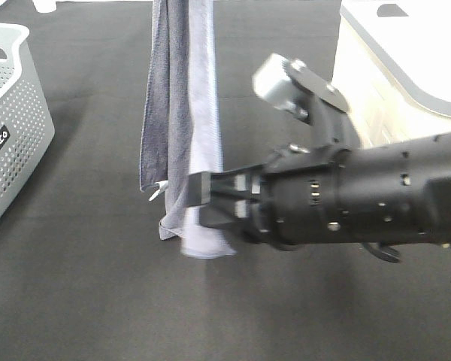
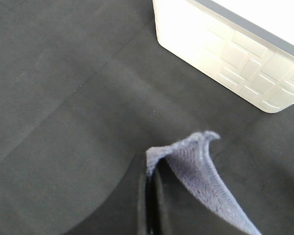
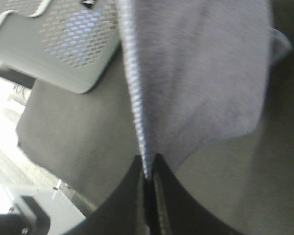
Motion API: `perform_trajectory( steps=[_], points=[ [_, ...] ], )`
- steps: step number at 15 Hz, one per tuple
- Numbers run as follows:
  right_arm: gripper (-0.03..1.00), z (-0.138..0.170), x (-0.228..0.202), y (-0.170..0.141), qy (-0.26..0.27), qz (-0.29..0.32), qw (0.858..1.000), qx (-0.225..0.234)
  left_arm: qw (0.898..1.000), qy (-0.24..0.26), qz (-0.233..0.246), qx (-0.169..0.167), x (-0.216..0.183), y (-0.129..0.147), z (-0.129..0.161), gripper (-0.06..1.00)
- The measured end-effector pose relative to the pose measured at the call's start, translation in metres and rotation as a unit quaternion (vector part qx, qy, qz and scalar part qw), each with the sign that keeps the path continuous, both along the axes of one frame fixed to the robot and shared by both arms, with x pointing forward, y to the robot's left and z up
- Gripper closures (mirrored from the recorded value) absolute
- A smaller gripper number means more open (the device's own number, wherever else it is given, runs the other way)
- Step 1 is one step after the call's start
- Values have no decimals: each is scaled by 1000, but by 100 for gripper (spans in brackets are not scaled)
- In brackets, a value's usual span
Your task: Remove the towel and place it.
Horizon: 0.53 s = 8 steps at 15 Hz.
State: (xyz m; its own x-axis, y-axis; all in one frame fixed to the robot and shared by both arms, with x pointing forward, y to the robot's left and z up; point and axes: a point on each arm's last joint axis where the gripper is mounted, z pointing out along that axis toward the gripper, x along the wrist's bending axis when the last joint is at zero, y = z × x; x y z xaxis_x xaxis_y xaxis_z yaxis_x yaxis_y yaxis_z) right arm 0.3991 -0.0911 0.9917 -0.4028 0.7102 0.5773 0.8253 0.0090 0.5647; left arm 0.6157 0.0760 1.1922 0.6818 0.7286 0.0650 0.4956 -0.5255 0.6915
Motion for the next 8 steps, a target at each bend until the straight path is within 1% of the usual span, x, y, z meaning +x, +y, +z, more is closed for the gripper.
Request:
perform_trajectory(
  steps=[2,3,5,8],
  points=[
    [96,-8,14,-19,29,-39,999,10,1000,1,-3,2,0,0,0,94],
    [96,-7,26,-33,37,-58,997,24,1000,-2,-7,5,0,0,0,94],
    [96,-7,41,-53,33,-59,997,28,1000,-1,-11,2,-1,-1,0,94],
    [96,-6,56,-83,25,-49,998,4,1000,0,-13,1,-1,-1,0,94]
  ],
)
